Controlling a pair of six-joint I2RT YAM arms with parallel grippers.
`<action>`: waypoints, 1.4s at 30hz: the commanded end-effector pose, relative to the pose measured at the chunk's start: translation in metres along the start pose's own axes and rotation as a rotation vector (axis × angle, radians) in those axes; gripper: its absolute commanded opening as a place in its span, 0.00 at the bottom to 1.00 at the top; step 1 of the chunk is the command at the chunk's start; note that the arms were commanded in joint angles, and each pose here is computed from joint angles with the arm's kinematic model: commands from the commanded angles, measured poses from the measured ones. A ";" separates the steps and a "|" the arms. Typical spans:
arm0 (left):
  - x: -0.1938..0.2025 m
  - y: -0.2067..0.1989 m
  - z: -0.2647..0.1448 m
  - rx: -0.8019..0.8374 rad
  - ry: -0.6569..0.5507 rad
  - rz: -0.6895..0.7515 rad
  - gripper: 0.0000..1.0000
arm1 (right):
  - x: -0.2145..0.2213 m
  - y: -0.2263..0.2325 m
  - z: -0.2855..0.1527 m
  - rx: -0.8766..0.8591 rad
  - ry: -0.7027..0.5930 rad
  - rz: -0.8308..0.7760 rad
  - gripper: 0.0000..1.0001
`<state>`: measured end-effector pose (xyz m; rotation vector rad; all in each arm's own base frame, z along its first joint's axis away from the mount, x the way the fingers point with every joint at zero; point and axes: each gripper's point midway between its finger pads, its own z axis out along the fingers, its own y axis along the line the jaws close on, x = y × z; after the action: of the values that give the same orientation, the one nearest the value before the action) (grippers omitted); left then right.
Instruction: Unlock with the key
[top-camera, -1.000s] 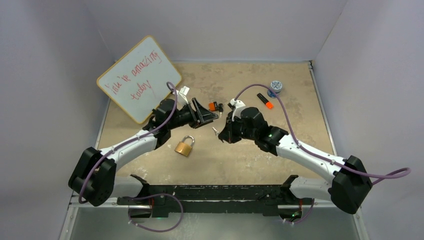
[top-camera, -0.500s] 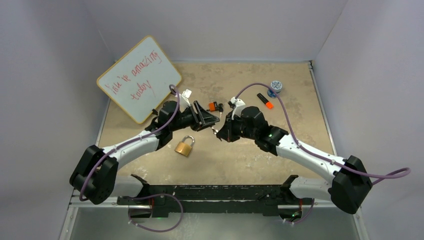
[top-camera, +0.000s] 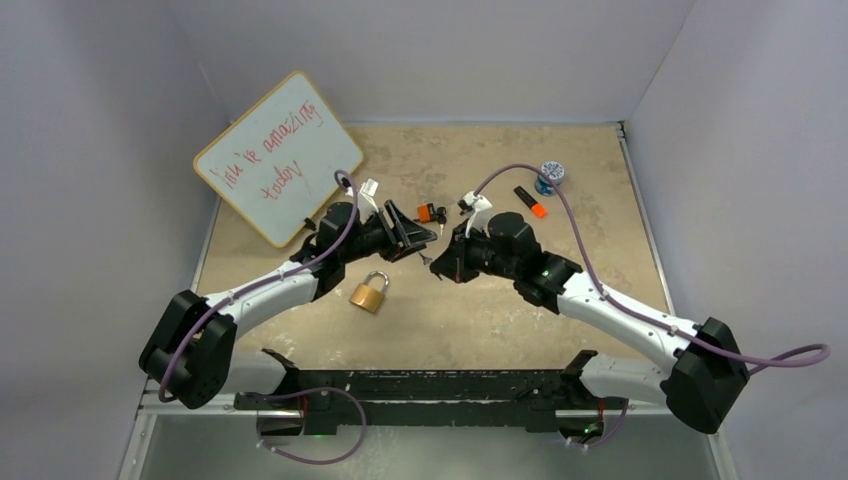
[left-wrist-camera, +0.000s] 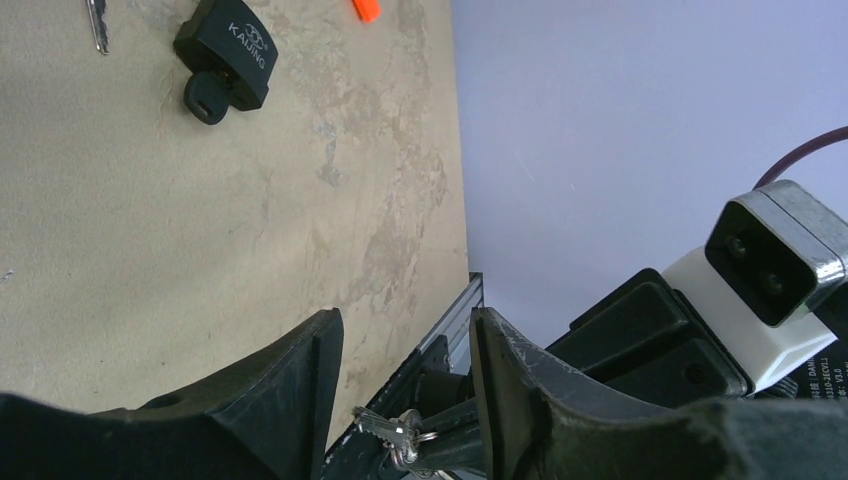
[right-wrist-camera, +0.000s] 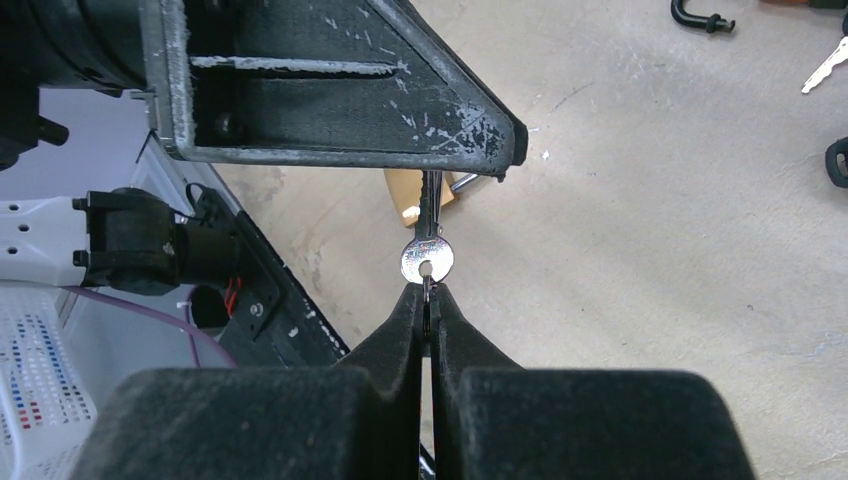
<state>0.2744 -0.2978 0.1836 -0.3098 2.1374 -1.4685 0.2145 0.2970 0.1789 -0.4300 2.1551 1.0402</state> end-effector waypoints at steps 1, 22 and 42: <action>-0.004 -0.009 -0.003 0.024 -0.024 0.005 0.51 | -0.010 0.008 -0.005 -0.033 -0.046 -0.015 0.00; 0.011 -0.014 -0.011 0.083 0.024 -0.051 0.15 | -0.018 -0.010 0.004 0.071 -0.083 0.025 0.00; 0.014 -0.028 -0.018 0.165 0.050 0.171 0.00 | -0.046 0.014 -0.019 -0.038 -0.157 0.018 0.64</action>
<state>0.2580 -0.2957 0.1809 -0.2323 2.1216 -1.5129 0.2279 0.2858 0.1915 -0.3234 2.1149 1.0161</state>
